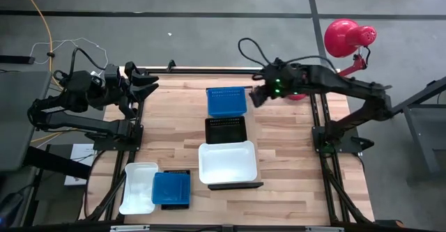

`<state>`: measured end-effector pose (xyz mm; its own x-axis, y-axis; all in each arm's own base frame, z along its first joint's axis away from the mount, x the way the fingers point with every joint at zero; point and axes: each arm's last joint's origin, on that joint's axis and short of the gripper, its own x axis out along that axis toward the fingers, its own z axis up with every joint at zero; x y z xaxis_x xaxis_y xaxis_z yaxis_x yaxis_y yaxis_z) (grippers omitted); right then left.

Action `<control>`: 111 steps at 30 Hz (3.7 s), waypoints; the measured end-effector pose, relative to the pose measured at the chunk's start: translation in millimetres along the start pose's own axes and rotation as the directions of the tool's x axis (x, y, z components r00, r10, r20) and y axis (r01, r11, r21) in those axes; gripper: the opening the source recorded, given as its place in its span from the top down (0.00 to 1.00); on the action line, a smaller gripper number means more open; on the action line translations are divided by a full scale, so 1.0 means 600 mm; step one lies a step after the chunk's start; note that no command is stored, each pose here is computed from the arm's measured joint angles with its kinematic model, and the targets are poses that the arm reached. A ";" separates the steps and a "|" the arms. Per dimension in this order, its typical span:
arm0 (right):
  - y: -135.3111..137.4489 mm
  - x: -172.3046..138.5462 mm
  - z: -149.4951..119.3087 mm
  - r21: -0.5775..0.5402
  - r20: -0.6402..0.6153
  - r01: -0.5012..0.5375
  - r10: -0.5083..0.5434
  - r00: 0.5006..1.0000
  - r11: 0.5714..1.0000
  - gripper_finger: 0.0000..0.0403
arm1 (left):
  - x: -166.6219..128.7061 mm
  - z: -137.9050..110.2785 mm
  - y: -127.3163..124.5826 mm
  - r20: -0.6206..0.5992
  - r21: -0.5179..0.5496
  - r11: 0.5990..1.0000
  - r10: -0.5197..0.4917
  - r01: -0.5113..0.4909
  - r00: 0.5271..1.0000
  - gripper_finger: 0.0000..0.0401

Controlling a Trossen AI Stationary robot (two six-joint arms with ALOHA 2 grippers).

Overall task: Stack baskets on shelf by color
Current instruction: Stack the blue bin on the blue bin on the shelf

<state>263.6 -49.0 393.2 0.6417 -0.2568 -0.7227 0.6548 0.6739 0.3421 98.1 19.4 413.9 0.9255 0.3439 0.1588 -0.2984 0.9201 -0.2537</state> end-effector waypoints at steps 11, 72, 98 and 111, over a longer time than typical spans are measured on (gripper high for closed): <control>-0.054 -0.020 -0.132 -0.066 -0.159 -0.122 0.111 0.981 0.990 0.49 | 0.000 -0.001 0.000 -0.005 -0.008 1.000 0.004 -0.004 1.000 0.69; -0.032 -0.026 -0.200 -0.502 0.450 -0.256 0.502 0.739 0.826 0.49 | 0.060 -0.154 -0.139 -0.946 -0.140 0.888 0.011 -0.439 0.323 0.70; -0.048 -0.017 -0.182 -0.462 0.491 -0.200 0.437 0.753 0.864 0.49 | -0.009 -0.284 -0.287 -0.986 0.112 0.440 0.162 -0.891 -0.044 0.70; -0.051 -0.014 -0.181 -0.459 0.486 -0.190 0.424 0.764 0.868 0.49 | -0.002 -0.338 -0.304 -0.963 0.210 0.388 0.239 -0.897 -0.122 0.70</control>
<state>194.7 8.1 323.6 0.9622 -0.2472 -0.1146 0.2633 0.9517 0.1579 198.5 -187.1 266.6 0.0408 -0.0025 -0.9992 -0.9953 0.0882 -0.0409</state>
